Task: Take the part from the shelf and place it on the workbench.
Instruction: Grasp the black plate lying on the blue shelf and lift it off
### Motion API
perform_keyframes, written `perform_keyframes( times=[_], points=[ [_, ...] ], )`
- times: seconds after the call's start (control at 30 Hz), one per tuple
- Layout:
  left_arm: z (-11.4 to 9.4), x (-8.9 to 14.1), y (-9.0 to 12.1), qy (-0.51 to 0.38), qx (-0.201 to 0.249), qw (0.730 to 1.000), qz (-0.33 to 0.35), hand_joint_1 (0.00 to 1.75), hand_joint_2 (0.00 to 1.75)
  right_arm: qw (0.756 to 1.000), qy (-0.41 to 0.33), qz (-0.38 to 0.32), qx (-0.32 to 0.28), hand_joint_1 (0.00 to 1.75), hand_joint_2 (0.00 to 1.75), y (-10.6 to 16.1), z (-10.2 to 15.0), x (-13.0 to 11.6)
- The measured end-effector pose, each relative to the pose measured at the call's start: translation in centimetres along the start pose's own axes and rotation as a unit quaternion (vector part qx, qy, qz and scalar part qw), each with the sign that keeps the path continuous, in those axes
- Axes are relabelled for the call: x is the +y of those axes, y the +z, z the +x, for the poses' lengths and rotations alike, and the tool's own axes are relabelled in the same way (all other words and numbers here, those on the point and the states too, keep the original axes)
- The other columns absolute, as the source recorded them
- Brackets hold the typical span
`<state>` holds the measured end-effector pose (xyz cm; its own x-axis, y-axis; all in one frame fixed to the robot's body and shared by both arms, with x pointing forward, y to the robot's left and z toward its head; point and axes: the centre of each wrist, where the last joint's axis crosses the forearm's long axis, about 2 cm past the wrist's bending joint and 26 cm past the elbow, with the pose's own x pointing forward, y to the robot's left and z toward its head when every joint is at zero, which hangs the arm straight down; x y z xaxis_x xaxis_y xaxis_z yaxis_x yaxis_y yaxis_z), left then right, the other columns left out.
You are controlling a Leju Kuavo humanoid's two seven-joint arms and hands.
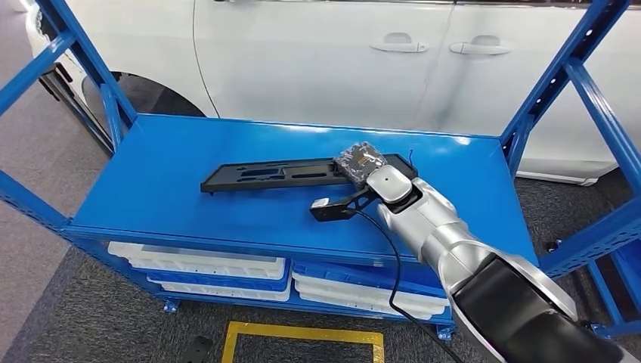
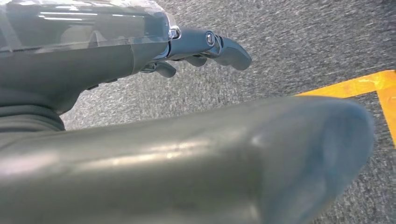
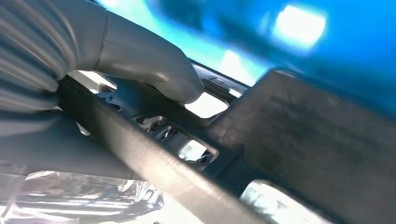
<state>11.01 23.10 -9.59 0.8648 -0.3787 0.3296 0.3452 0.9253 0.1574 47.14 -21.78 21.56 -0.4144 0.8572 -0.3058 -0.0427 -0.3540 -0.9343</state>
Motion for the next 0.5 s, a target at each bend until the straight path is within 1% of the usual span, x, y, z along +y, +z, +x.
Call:
perform_keyframes(
  times=[0.07, 0.13, 0.2, 0.27, 0.33, 0.4, 0.5],
  points=[
    [-0.1, 0.0, 0.0, 0.001, 0.0, 1.0, 0.003, 0.0, 0.0, 0.999, -0.007, -0.048, -0.015, 1.75, 1.75, -0.4, -0.5, -2.2],
    [-0.1, 0.0, 0.0, 0.003, -0.002, 1.0, 0.005, 0.0, 0.87, 0.995, -0.023, -0.09, -0.034, 1.75, 1.75, -0.9, -1.2, -5.6],
    [-0.1, 0.0, 0.0, 0.004, -0.007, 1.0, 0.006, 0.0, 1.75, 0.988, -0.075, -0.121, -0.062, 1.75, 1.75, -1.1, -2.0, -9.9],
    [0.0, 0.0, 0.0, 0.007, -0.011, 1.0, 0.007, 0.0, 1.75, 0.967, -0.174, -0.15, -0.111, 1.75, 1.75, -0.7, -2.6, -13.7],
    [-0.1, 0.0, 0.0, 0.011, -0.013, 1.0, 0.007, 0.0, 1.75, 0.926, -0.283, -0.173, -0.179, 1.75, 1.75, 0.0, -3.0, -16.3],
    [0.0, 0.0, 0.0, 0.014, -0.015, 1.0, 0.008, 0.0, 1.75, 0.875, -0.371, -0.194, -0.242, 1.75, 1.75, 0.9, -3.3, -18.1],
    [0.0, 0.0, 0.0, 0.018, -0.018, 1.0, 0.013, 0.0, 1.75, 0.787, -0.478, -0.223, -0.321, 1.75, 1.75, 2.3, -3.9, -20.5]
  ],
)
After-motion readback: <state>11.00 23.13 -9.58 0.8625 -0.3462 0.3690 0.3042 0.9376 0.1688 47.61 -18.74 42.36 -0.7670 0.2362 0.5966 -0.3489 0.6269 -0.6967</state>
